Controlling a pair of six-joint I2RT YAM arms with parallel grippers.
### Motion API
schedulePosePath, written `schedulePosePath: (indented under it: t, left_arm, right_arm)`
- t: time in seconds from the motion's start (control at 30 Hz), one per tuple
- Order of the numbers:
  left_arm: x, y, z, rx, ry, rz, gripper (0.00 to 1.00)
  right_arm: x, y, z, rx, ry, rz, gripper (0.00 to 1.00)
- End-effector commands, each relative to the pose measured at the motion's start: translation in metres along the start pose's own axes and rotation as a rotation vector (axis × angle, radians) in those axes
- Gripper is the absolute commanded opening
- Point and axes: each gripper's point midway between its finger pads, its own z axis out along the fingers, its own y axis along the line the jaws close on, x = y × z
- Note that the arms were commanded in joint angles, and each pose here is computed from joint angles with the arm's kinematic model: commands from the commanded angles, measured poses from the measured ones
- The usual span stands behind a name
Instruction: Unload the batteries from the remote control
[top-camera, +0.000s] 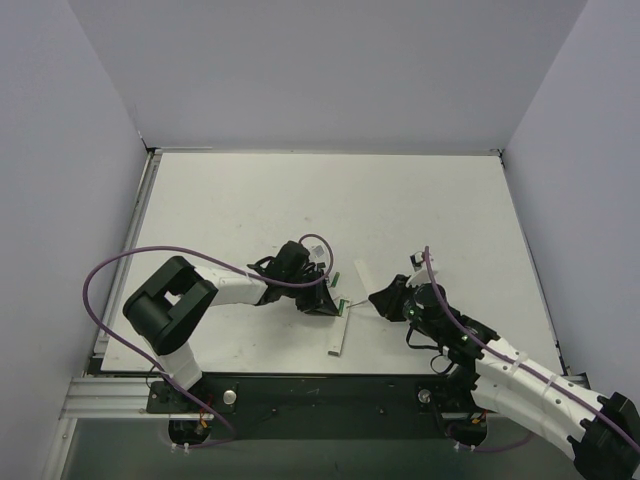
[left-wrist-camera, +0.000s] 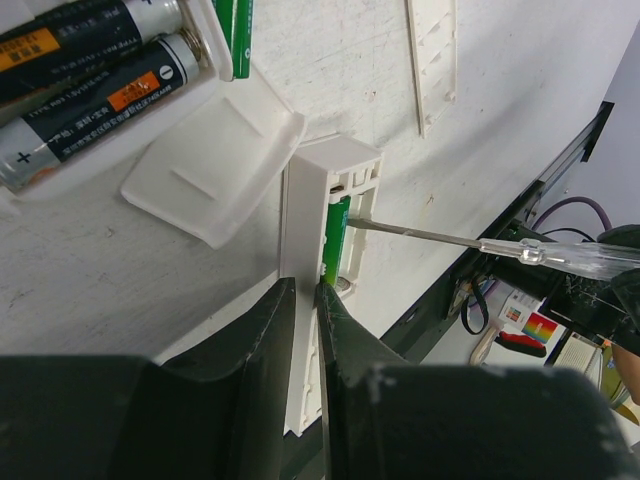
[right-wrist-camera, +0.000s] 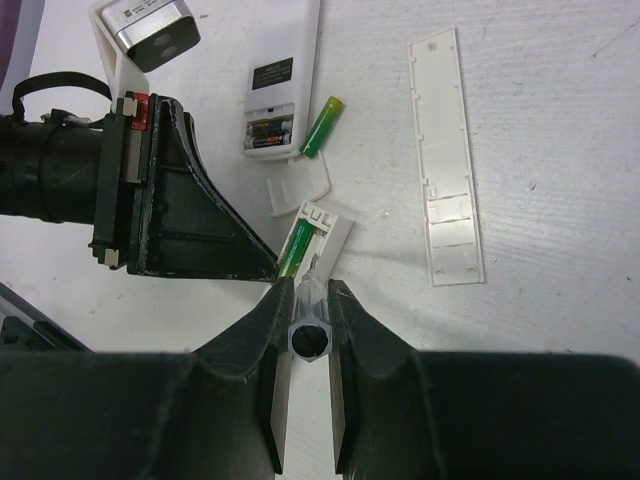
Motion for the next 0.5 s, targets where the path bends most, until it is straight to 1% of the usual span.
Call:
schedulePosePath:
  t: [0.0, 0.27, 0.3, 0.47]
  left_arm:
    - [0.0044, 0.0049, 0.0024, -0.014, 0.009, 0.004, 0.25]
    - [0.0046, 0.0054, 0.0022, -0.015, 0.008, 0.003, 0.25]
    - [0.0044, 0.0049, 0.0025, -0.013, 0.008, 0.003, 0.25]
    - [0.0048, 0.0055, 0.0036, -0.013, 0.011, 0.0, 0.25]
  right_arm:
    - [-0.014, 0.0138, -0.0028, -0.041, -0.029, -0.021, 0.0]
    - [-0.016, 0.0161, -0.0002, -0.059, -0.05, -0.018, 0.0]
    - [-0.0128, 0.0197, -0.001, -0.082, -0.035, -0.021, 0.0]
    - [-0.0134, 0.0209, 0.0009, -0.087, -0.039, -0.024, 0.0]
